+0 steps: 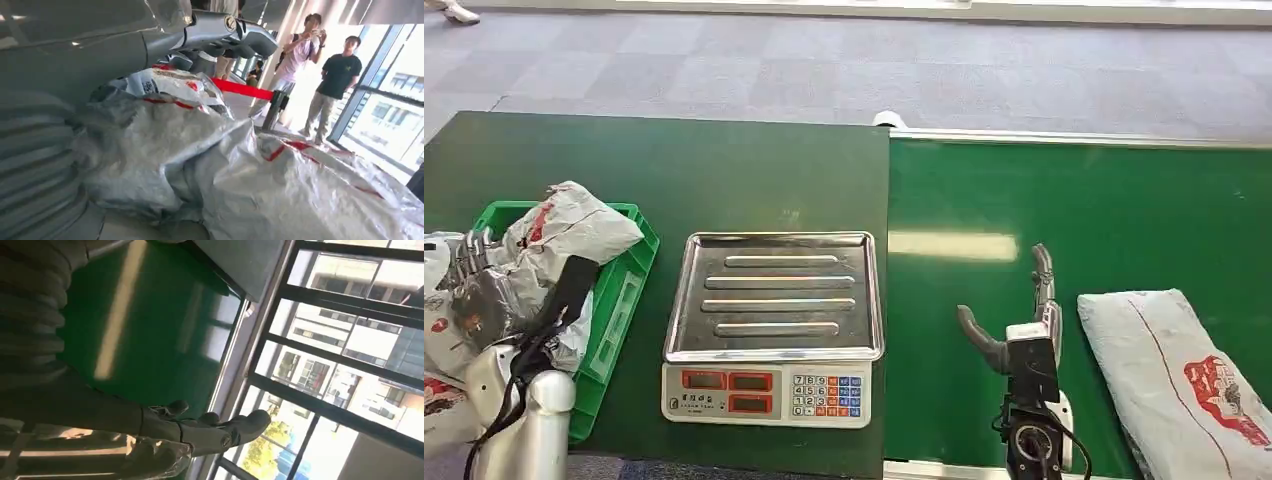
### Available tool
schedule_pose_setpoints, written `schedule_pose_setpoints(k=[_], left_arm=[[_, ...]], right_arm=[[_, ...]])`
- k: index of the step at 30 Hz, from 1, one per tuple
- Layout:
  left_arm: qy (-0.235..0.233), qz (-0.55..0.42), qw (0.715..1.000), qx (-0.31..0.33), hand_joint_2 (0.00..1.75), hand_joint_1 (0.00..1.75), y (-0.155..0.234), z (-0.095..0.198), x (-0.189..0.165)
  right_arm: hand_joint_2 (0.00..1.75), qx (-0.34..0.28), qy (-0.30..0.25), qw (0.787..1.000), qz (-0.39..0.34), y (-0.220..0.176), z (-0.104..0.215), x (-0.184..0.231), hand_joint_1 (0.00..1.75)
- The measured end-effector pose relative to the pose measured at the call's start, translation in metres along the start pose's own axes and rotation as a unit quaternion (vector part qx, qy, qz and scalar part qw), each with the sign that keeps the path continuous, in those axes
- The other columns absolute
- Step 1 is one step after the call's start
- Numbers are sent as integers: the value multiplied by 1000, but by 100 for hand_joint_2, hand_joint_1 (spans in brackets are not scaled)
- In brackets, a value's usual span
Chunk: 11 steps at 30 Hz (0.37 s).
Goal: Moved the parcel from conveyor to table for the left to box.
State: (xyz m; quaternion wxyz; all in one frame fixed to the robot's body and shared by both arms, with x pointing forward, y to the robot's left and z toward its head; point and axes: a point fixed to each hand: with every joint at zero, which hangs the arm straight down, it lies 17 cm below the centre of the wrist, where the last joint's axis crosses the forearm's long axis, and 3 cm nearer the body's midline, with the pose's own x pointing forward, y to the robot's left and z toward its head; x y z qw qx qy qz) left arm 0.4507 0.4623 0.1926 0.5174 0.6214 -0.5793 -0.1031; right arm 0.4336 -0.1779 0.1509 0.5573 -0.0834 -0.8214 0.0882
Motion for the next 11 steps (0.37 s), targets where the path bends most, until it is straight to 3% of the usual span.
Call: schedule_pose_setpoints(k=[7, 11], left_arm=[[-18, 4, 1000, 24, 175, 0, 8, 2, 7], [-87, 41, 992, 80, 175, 0, 35, 2, 35]], right_arm=[[175, -1, -1, 1000, 0, 0, 1, 0, 0], [175, -5, -4, 1000, -1, 0, 1, 2, 0]])
